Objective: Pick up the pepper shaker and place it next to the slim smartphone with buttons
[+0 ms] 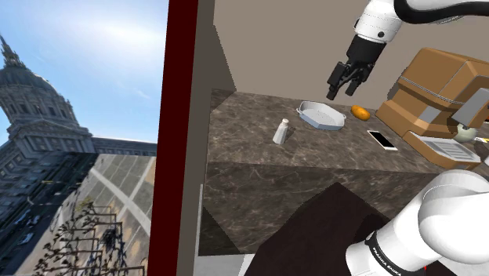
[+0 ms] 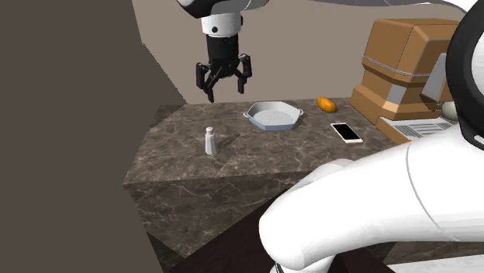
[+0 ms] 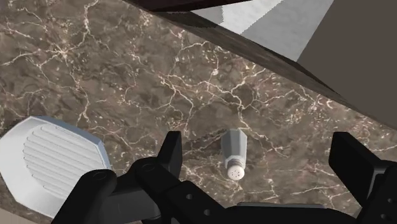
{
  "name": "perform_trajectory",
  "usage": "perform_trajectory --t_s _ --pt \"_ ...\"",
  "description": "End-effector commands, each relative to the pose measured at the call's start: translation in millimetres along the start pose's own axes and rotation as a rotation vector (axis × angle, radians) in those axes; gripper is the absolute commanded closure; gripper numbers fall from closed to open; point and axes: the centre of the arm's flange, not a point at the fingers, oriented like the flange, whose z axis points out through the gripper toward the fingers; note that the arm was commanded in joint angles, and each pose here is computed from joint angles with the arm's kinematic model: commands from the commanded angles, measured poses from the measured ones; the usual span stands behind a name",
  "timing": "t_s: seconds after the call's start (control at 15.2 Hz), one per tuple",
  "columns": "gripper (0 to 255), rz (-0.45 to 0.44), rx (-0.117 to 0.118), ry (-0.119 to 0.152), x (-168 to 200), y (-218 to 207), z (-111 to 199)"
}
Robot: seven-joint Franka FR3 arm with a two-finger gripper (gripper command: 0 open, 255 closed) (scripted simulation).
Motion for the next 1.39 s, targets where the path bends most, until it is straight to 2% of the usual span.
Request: perform_trajectory --t_s 0.0,1.06,1.32 --pt "0 -0.019 -0.005 0.001 20.8 -2.8 22.7" --pt "0 -0.169 -0.049 -0.006 153.9 -19.1 186.9" --pt "0 -0.169 -0.049 -0.006 154.5 -18.5 203.5"
